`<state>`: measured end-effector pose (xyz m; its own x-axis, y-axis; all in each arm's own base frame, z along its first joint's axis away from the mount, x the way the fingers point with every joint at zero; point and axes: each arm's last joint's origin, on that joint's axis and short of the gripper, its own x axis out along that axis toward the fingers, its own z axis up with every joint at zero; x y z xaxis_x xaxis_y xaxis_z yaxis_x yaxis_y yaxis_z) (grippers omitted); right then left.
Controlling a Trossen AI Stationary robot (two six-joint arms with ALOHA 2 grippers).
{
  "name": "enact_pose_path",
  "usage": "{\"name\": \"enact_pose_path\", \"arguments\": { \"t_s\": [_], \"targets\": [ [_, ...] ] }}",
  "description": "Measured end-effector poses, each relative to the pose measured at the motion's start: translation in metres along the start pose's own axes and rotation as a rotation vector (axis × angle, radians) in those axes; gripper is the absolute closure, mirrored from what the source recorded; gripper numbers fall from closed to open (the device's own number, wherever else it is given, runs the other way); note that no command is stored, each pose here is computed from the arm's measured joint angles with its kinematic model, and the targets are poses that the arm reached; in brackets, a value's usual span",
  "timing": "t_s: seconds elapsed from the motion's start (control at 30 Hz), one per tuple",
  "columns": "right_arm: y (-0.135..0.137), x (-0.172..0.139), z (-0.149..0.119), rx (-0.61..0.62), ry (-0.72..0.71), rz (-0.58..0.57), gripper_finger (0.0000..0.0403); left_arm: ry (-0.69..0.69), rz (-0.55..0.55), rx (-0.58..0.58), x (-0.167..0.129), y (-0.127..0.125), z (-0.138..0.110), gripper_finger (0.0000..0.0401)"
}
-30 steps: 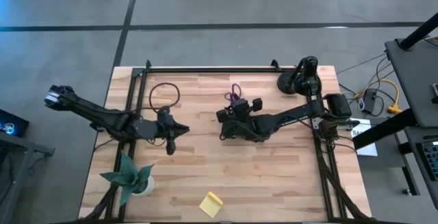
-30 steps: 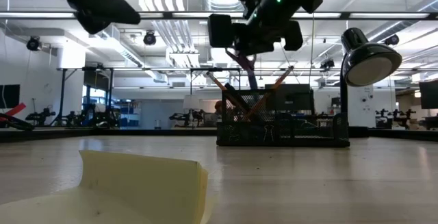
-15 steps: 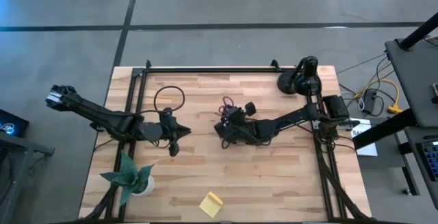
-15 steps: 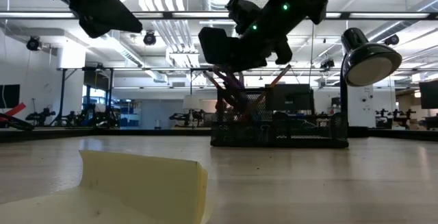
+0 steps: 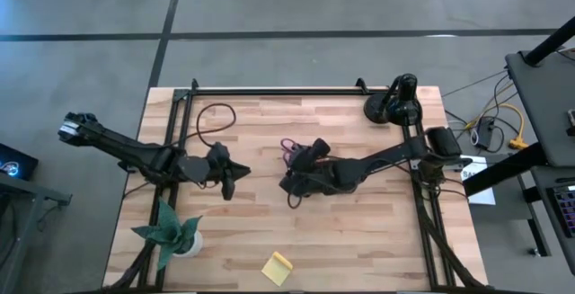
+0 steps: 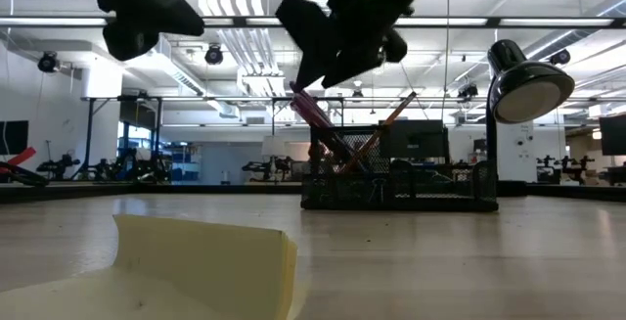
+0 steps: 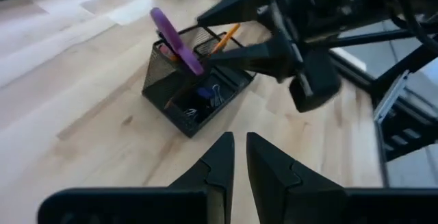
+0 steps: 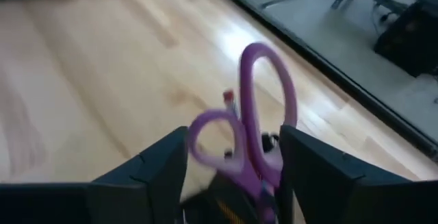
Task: Pick and place office supplies into organizer
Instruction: Put the purple scissors into the black desk organizer, then put the yellow sticky notes into the black desk organizer
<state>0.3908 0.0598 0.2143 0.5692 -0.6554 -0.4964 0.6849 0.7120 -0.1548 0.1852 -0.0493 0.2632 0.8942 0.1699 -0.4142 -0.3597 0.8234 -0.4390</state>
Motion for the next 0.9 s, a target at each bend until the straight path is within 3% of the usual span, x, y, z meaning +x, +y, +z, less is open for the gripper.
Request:
{"name": "enact_pose_path", "arguments": {
  "t_s": [0.27,0.37,0.47,0.53,0.73,0.9],
  "targets": [
    [0.004,-0.038,0.013,-0.178,0.191,0.105,0.0159,0.098,-0.099,-0.107,0.002,-0.004,-0.003,0.0376],
    [0.012,-0.047,0.015,-0.157,0.338,0.324,0.0161,0.182,-0.140,-0.115,0.007,-0.006,-0.008,0.0376],
    [0.021,-0.049,0.008,-0.056,0.537,0.584,0.0169,0.274,-0.201,-0.112,0.014,-0.010,-0.015,0.0376],
    [0.027,-0.052,-0.004,-0.044,0.600,0.648,0.0174,0.292,-0.241,-0.117,0.021,-0.015,-0.017,0.0376],
    [0.041,-0.067,-0.043,-0.041,0.626,0.661,0.0179,0.236,-0.343,-0.137,0.044,-0.035,-0.022,0.0376],
    [0.066,-0.094,-0.060,0.040,0.475,0.837,0.0179,0.283,-0.402,-0.100,0.056,-0.058,-0.043,0.0376]
  ]
}}
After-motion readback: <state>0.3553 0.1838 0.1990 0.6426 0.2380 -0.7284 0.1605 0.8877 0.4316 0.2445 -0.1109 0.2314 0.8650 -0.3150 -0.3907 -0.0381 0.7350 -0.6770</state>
